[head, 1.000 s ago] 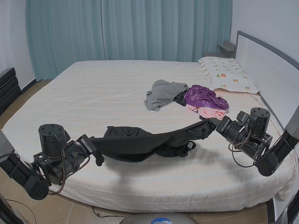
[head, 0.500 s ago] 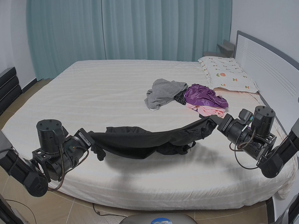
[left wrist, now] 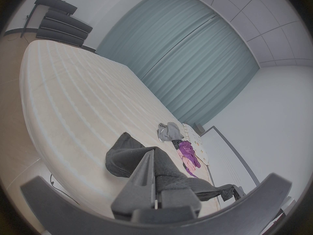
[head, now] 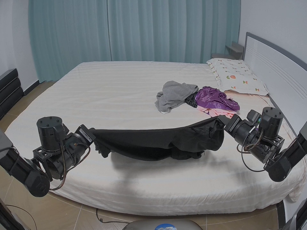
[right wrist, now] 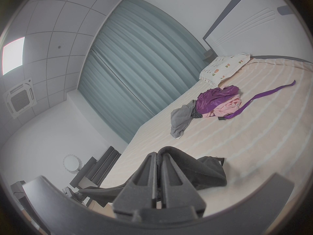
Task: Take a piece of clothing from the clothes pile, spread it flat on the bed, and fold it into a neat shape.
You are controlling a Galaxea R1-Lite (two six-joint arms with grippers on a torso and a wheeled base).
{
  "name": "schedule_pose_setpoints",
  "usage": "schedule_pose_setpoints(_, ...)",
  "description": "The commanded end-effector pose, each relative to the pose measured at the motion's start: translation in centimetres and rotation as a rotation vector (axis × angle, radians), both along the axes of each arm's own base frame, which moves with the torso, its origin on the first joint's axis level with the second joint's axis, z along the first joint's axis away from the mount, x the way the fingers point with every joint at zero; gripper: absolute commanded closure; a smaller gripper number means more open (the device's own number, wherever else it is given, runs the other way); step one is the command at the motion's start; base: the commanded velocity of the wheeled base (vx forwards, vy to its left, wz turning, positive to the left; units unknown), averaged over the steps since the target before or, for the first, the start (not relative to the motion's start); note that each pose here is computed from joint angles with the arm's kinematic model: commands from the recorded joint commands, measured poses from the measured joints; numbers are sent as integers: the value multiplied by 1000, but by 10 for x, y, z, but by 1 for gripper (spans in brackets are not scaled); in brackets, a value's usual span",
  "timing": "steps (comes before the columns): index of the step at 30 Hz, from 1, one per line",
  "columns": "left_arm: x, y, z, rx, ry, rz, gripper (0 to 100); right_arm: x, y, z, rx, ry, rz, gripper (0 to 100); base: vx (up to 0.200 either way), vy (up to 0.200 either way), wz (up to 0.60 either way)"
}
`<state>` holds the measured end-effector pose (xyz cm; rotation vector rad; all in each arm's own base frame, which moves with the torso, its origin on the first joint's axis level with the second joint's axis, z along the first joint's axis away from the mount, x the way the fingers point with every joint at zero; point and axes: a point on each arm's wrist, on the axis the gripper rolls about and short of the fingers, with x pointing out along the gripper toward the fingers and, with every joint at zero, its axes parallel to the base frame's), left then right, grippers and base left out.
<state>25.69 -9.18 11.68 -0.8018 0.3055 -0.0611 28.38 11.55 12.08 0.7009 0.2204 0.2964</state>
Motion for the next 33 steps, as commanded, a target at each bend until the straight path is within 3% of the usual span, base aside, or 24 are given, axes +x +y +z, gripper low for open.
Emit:
schedule_pose_setpoints(1, 5, 2, 2, -2, -12, 13, 100, 1, 0, 0, -1, -2, -3, 100, 0, 200, 0)
schedule_pose_setpoints(12, 12, 4, 4, -9, -24, 29, 100, 10, -5, 1, -5, -15, -44, 100, 0, 200, 0)
schedule_pose_setpoints(19, 15, 3, 9, -23, -63, 35, 100, 21, -2, -3, -14, -20, -125, 100, 0, 200, 0)
schedule_pose_setpoints(26, 15, 3, 11, -30, -79, 34, 100, 23, -1, 6, 27, -93, -135, 100, 0, 200, 0)
schedule_pose_setpoints(33, 15, 3, 11, -30, -78, 34, 100, 21, -1, 6, 29, -97, -132, 100, 0, 200, 0)
